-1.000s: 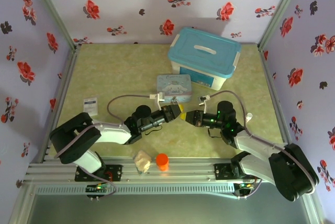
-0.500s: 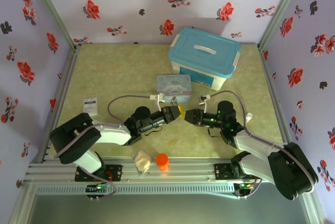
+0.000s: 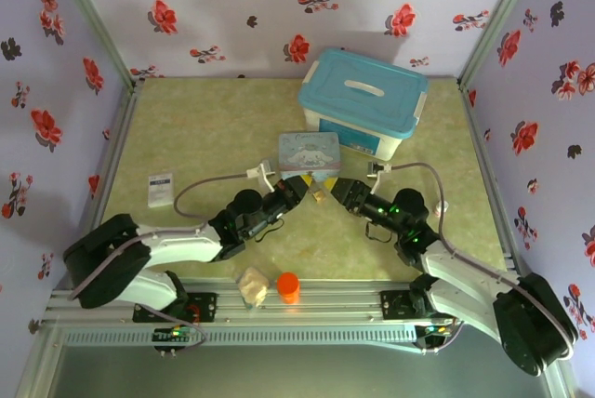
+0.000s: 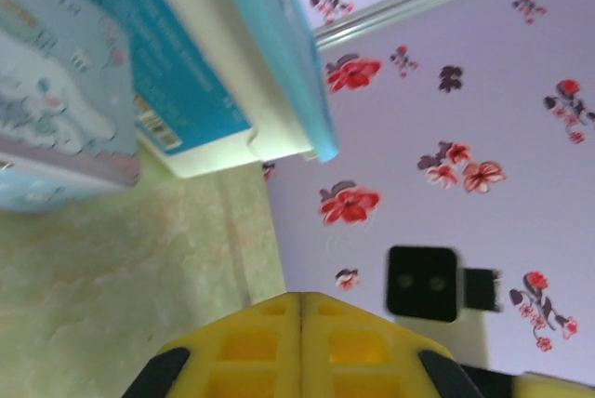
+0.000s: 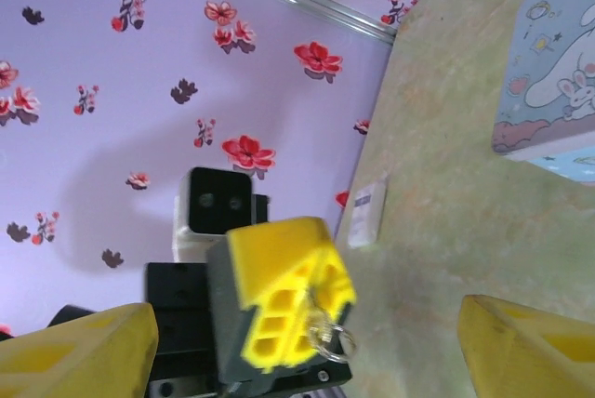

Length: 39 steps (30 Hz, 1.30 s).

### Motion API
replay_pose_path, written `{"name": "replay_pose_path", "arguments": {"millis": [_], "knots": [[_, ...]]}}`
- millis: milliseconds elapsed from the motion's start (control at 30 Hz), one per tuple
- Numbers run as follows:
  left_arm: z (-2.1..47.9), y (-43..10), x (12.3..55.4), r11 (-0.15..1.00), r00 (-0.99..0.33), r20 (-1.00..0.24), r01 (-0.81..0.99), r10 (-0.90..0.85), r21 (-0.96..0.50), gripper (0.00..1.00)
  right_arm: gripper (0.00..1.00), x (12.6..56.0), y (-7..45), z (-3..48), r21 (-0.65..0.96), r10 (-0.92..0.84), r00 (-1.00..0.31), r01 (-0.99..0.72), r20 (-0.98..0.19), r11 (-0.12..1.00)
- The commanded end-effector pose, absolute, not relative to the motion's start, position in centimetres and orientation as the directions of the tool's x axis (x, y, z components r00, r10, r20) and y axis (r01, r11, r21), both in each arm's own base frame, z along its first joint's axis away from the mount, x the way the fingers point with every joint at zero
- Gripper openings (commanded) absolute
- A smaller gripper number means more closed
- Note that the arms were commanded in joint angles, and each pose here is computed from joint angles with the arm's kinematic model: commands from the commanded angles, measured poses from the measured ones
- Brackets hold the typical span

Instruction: Unlock the padlock with the key

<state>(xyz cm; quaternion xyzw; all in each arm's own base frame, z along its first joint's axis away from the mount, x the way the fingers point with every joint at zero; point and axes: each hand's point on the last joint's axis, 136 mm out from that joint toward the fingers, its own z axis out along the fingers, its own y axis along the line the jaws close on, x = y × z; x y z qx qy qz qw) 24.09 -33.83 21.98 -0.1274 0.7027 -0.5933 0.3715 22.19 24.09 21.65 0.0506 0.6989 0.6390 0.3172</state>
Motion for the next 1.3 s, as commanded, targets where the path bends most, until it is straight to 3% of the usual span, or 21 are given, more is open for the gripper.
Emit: {"name": "replay_pose_path", "arguments": {"millis": [0,367,867,1167,1267], "knots": [[25.7,-32.8,24.9,0.298,-0.579,-0.435,0.320,-0.690,-0.899,0.00,0.80,22.7,24.3,24.0,0.950,0.576,-0.764,-0.302,-0.290,0.078],[28.4,-33.6,24.3,0.218,-0.570,-0.416,0.383,-0.708,-0.898,0.00,0.62,21.7,28.2,28.1,0.934,0.560,-0.796,-0.342,-0.230,-0.103],[27.9,-33.2,24.0,0.181,-0.575,-0.377,0.369,-0.726,-0.912,0.00,0.16,22.1,27.9,27.9,0.930,0.589,-0.772,-0.356,-0.240,-0.088],[27.4,-33.4,24.0,0.176,-0.585,-0.370,0.363,-0.721,-0.915,0.00,0.01,22.2,27.4,27.2,0.934,0.605,-0.759,-0.351,-0.242,-0.066],[27.0,-33.4,24.0,0.181,-0.586,-0.370,0.356,-0.721,-0.917,0.00,0.00,22.4,27.3,26.7,0.939,0.611,-0.754,-0.341,-0.242,-0.050]]}}
